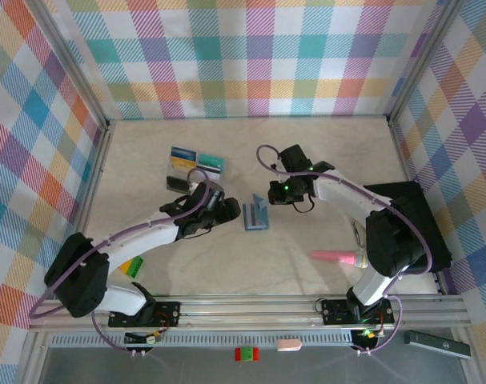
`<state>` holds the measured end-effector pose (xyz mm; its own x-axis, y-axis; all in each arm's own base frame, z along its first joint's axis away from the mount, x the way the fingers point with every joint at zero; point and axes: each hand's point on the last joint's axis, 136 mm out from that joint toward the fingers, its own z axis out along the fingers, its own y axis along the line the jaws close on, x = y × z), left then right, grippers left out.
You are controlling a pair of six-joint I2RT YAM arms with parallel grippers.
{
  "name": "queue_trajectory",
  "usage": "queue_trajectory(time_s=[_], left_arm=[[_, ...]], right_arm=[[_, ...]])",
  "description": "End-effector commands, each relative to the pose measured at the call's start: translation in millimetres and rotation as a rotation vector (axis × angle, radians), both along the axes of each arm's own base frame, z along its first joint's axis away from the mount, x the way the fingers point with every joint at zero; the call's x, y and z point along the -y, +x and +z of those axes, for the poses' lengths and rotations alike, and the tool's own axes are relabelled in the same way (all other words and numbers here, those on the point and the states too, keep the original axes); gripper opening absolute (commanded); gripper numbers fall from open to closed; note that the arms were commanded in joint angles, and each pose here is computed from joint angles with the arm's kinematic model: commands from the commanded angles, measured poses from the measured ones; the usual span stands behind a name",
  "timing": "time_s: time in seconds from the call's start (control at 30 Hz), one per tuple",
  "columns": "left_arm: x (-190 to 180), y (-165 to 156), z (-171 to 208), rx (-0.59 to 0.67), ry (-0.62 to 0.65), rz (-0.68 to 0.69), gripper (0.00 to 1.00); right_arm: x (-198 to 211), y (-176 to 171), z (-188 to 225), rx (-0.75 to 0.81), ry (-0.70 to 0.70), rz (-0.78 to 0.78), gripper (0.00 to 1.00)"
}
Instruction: Take the credit cards out of the card holder
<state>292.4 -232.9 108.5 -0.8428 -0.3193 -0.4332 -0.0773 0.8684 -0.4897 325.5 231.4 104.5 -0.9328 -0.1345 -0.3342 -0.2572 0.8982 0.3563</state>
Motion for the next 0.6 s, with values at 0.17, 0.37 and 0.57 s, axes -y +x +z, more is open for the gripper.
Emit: queue_trajectory(time_s=[0.17,0.37,0.57], left_arm=[[73.2,12.8,7.7,-0.033,-0.154,-0.213,0.53],[106.3,21.7,-7.8,-0.066,-0.151,-0.27,0.4],[131.3,31.2,-23.0,-0.099,-0.163,-0.302,0.3]], right_arm=[[47.5,-1.9,-35.2,-0.072,-0.092,-0.157,0.04],[63.6,-2.6,-50.5,-0.105,-0.088,-0.238,0.05],[67.2,-2.9,-55.7,-0.114,-0.052,-0.259,0.06]])
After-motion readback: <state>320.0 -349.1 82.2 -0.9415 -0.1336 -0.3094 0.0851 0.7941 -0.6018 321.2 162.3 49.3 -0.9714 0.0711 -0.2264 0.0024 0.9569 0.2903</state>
